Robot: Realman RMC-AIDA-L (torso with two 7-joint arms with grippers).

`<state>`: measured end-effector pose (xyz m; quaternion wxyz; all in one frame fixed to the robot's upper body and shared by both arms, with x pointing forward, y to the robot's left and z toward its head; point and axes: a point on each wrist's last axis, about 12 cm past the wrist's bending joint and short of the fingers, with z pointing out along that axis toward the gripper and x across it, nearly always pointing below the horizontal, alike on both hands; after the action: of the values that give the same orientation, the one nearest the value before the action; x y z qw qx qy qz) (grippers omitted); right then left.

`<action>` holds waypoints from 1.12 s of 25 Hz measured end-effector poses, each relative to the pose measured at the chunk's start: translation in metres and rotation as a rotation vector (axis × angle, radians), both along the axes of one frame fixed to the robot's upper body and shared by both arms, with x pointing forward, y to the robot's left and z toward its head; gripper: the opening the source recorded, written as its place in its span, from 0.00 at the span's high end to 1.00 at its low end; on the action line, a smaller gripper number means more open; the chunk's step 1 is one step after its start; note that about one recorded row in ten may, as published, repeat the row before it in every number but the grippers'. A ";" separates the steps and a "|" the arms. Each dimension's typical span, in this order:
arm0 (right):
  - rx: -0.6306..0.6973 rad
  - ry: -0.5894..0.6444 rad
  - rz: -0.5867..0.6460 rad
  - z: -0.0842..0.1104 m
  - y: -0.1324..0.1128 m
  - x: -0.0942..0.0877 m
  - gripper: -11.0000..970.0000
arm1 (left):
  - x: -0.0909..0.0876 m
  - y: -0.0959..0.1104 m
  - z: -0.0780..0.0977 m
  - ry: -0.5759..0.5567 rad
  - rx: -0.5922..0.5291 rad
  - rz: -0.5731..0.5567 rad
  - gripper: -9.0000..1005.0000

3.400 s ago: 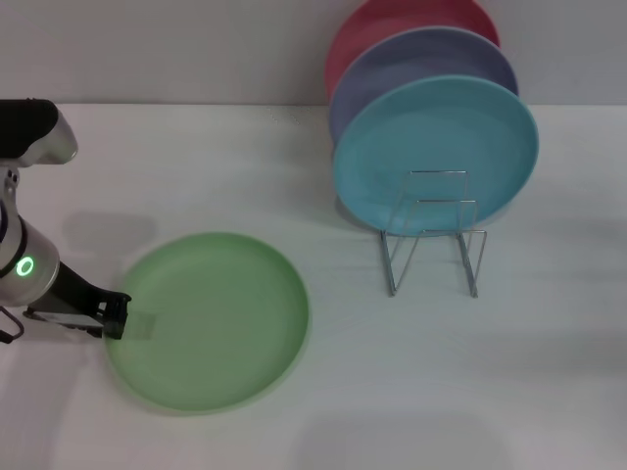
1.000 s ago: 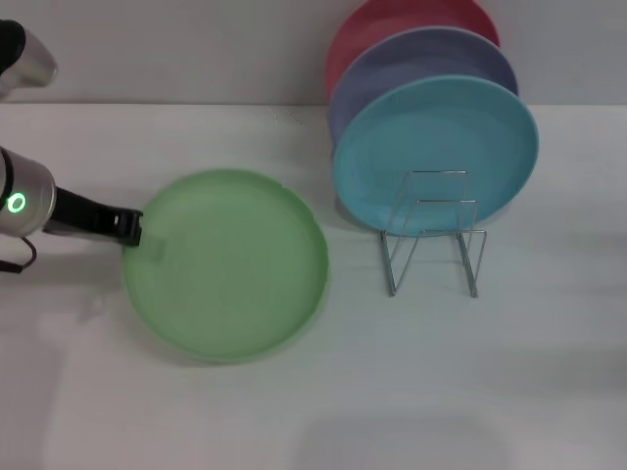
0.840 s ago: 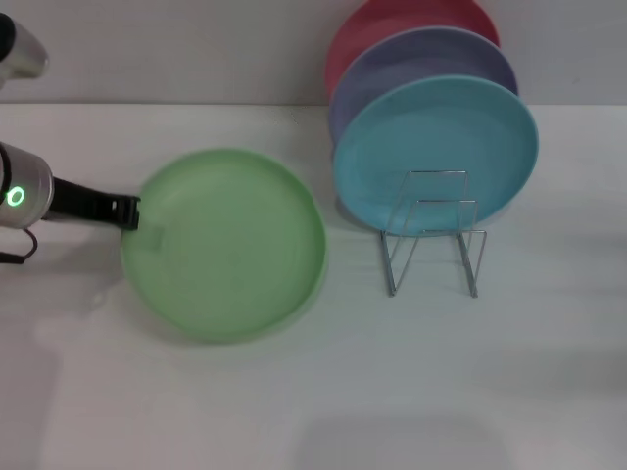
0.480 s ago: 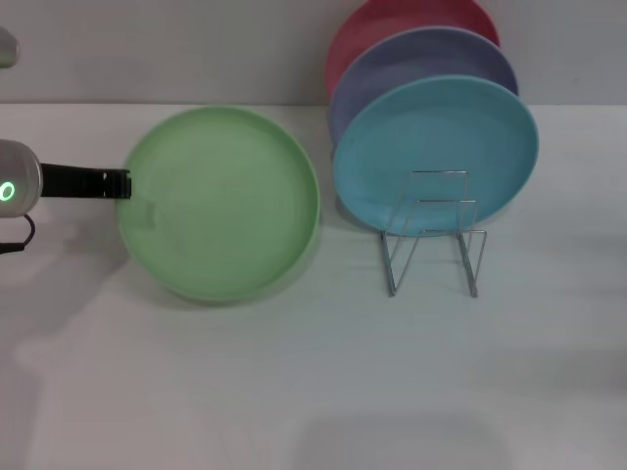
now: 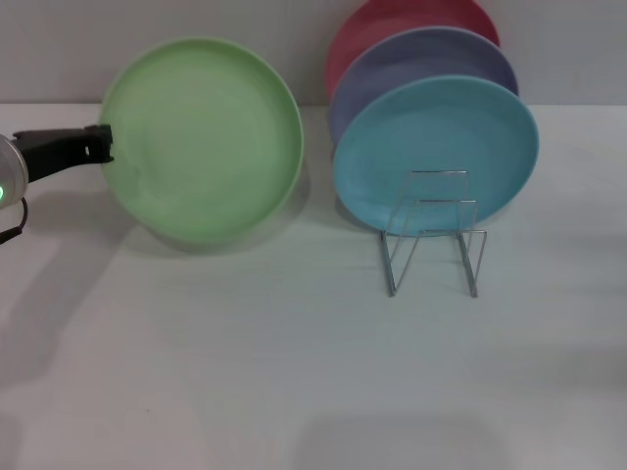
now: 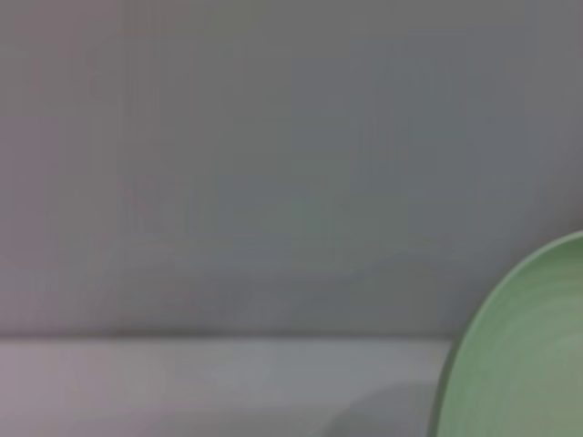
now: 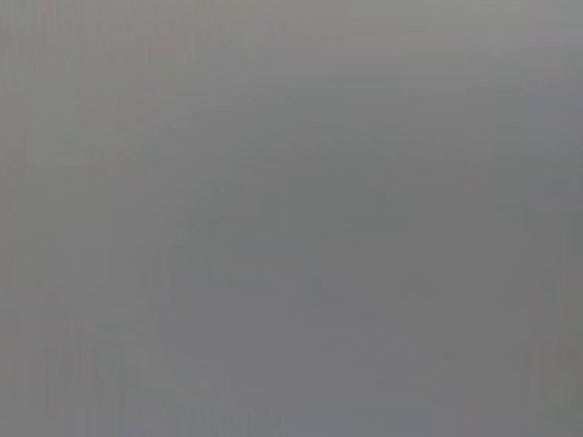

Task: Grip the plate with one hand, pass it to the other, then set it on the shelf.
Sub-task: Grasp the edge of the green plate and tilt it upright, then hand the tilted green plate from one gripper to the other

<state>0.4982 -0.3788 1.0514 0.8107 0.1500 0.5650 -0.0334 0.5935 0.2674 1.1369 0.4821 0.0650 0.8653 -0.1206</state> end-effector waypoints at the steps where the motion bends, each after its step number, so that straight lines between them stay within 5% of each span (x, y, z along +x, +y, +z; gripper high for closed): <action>1: -0.001 0.000 0.000 0.000 0.000 0.000 0.33 | -0.001 -0.001 -0.001 -0.022 0.002 0.006 0.96; 8: -0.001 -0.001 0.002 0.001 0.000 0.001 0.33 | -0.008 -0.008 -0.011 -0.249 0.035 0.091 0.96; 15: 0.001 0.005 0.003 0.000 0.001 0.003 0.33 | -0.021 -0.027 -0.039 -0.435 0.093 0.120 0.96; 28: -0.012 0.011 -0.003 0.001 -0.001 0.003 0.33 | -0.059 -0.031 -0.081 -0.602 -0.006 0.150 0.96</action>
<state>0.5014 -0.3797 1.0521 0.8084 0.1459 0.5690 -0.0387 0.5346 0.2361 1.0558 0.7246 0.0323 0.6856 -0.0626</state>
